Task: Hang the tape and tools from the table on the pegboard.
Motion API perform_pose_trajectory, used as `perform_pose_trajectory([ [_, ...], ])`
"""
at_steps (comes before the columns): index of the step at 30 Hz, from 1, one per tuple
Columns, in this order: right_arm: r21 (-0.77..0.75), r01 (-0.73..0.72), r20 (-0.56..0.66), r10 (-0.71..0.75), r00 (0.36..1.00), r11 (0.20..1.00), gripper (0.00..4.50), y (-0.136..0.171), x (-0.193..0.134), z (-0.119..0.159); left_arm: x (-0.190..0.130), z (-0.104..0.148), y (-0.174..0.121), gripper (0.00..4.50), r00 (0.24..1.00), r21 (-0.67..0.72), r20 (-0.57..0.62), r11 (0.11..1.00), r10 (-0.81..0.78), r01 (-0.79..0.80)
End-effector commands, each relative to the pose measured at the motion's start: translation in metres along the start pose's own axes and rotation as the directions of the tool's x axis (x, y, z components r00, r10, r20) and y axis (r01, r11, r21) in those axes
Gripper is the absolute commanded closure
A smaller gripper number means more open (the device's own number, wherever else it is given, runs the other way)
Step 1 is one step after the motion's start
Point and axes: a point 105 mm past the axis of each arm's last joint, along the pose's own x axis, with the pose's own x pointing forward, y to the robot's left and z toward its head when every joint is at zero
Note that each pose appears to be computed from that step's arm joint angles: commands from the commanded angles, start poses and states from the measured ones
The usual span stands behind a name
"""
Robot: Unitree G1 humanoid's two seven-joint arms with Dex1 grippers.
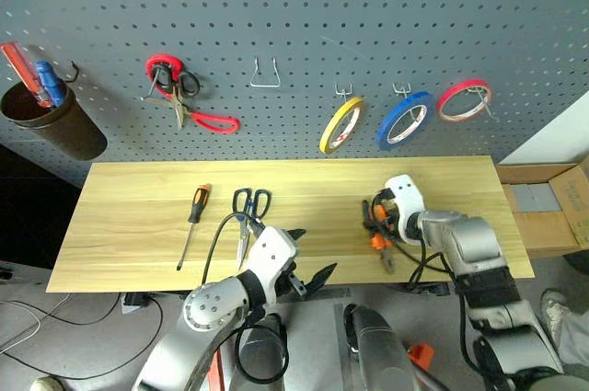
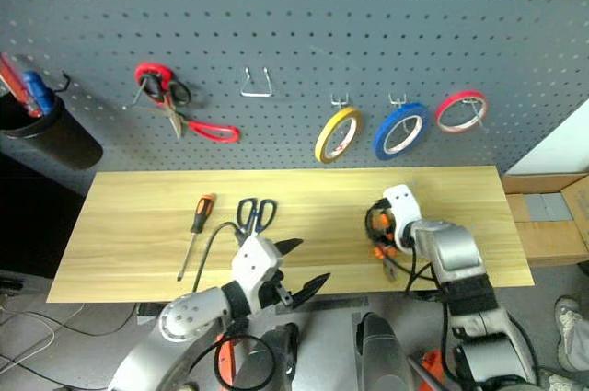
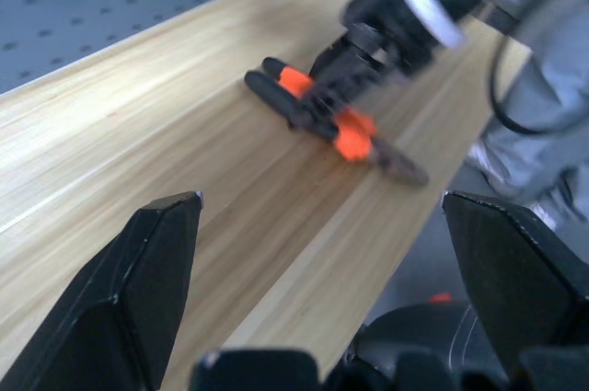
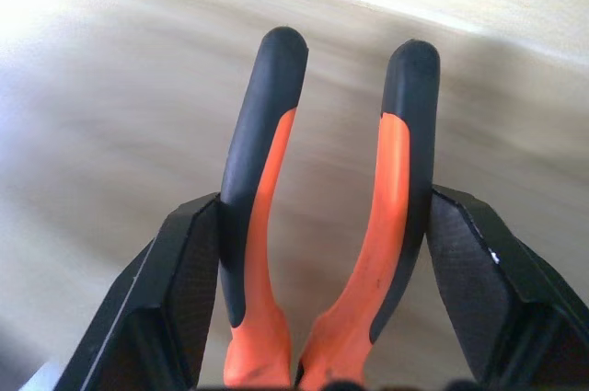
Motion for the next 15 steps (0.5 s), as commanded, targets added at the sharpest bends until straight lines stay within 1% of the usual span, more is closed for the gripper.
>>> perform_pose_trajectory([
  [1,-0.190,-0.160,0.246,0.205,0.947,0.969,1.67,0.057,-0.016,0.053,-0.015,0.023,-0.004,0.00,0.994,-0.048,0.089,0.997,0.057,-0.053],
  [4,-0.278,-0.157,0.403,0.263,0.877,0.948,1.67,0.083,-0.022,0.092,-0.026,0.036,0.000,0.00,0.980,-0.087,0.131,0.986,0.151,-0.140],
  [6,-0.290,-0.137,0.490,0.270,0.829,0.947,1.67,0.092,-0.024,0.116,-0.032,0.043,0.009,0.00,0.959,-0.111,0.155,0.969,0.236,-0.220],
  [7,-0.301,-0.128,0.539,0.279,0.795,0.945,1.67,0.097,-0.027,0.130,-0.035,0.046,0.014,0.00,0.945,-0.127,0.168,0.957,0.281,-0.261],
  [9,-0.325,-0.122,0.603,0.305,0.737,0.938,1.67,0.106,-0.031,0.152,-0.040,0.052,0.020,0.00,0.922,-0.138,0.187,0.939,0.338,-0.316],
  [12,-0.343,-0.115,0.702,0.336,0.627,0.932,1.67,0.120,-0.042,0.192,-0.048,0.072,0.035,0.00,0.857,-0.108,0.256,0.894,0.448,-0.435],
  [13,-0.347,-0.108,0.721,0.339,0.605,0.932,1.67,0.122,-0.044,0.201,-0.049,0.077,0.038,0.00,0.839,-0.104,0.272,0.881,0.471,-0.461],
  [15,-0.336,-0.068,0.780,0.318,0.539,0.939,1.67,0.120,-0.052,0.228,-0.049,0.093,0.050,0.00,0.789,-0.086,0.332,0.850,0.517,-0.520],
])
